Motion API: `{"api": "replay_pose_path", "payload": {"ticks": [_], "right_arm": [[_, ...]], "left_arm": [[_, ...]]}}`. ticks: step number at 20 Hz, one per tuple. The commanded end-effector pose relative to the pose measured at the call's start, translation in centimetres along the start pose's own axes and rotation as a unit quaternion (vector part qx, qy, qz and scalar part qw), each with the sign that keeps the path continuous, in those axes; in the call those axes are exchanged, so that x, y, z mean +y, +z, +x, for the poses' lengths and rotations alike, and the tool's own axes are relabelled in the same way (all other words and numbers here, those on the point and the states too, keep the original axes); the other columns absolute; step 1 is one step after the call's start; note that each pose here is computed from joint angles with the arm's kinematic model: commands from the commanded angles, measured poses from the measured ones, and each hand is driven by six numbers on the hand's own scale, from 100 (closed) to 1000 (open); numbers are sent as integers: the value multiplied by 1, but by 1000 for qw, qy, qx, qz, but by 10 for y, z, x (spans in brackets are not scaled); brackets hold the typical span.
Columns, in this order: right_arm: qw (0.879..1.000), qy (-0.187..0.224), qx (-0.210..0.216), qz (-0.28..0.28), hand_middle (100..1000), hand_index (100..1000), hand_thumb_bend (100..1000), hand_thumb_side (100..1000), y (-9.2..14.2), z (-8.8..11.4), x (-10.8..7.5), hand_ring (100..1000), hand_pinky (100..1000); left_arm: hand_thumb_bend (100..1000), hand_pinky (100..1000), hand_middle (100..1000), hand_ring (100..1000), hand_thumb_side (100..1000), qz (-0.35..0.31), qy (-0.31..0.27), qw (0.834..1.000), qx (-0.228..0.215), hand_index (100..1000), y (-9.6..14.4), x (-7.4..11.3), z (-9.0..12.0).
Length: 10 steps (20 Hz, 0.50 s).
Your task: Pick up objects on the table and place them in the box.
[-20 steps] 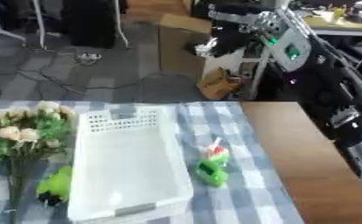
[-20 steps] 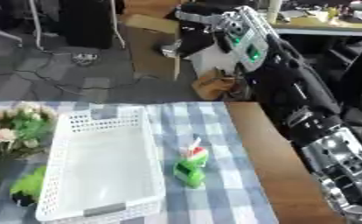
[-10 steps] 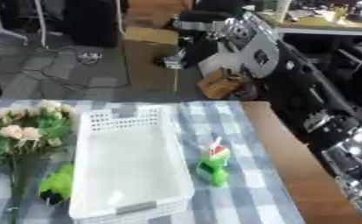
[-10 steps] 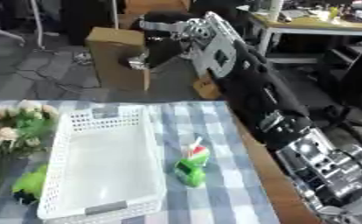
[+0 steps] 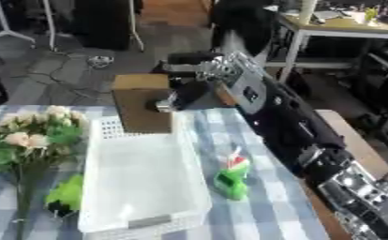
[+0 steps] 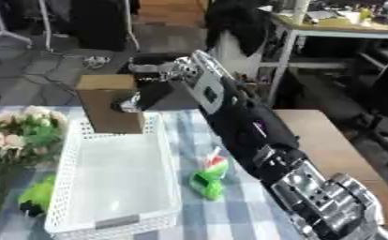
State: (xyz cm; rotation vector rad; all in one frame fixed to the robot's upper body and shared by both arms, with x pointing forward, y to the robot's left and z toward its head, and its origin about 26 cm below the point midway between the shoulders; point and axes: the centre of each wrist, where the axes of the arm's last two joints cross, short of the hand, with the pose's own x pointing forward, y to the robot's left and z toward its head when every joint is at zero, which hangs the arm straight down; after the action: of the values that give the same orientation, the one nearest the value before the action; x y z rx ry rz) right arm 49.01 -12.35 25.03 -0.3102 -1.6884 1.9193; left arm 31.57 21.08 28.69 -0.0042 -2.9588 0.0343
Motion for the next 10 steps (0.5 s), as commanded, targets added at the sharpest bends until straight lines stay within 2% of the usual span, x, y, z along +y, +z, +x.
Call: {"api": "replay_pose_path", "payload": {"ticks": [1,5,6,9,10], "right_arm": [[1000,8,0,2,147,391,100,546,0,0,-2,259,356],[1000,-6,-2,-3,161,389,101,551,-2,-2,6,319,403],[1000,-10,-4,-9,216,419,100,619,-2,-3,8,442,507],[999,-25,-9,-29,226,427,100,633,-3,-5,11,453,516],[999,-31,-13,-31,503,627,288,871,-3,-6,13,636,675]], "left_arm": [[100,744,883,947,774,1,8,1000,-20,914,-9,-3,5],[100,744,883,947,774,1,11,1000,-21,915,-9,-4,5],[100,744,883,947,773,1,12,1000,-22,915,-9,-4,5],[100,744,883,947,773,1,14,1000,-22,915,-10,-5,5],[100,744,883,947,772,0,15,1000,-23,915,-10,-6,5]]}}
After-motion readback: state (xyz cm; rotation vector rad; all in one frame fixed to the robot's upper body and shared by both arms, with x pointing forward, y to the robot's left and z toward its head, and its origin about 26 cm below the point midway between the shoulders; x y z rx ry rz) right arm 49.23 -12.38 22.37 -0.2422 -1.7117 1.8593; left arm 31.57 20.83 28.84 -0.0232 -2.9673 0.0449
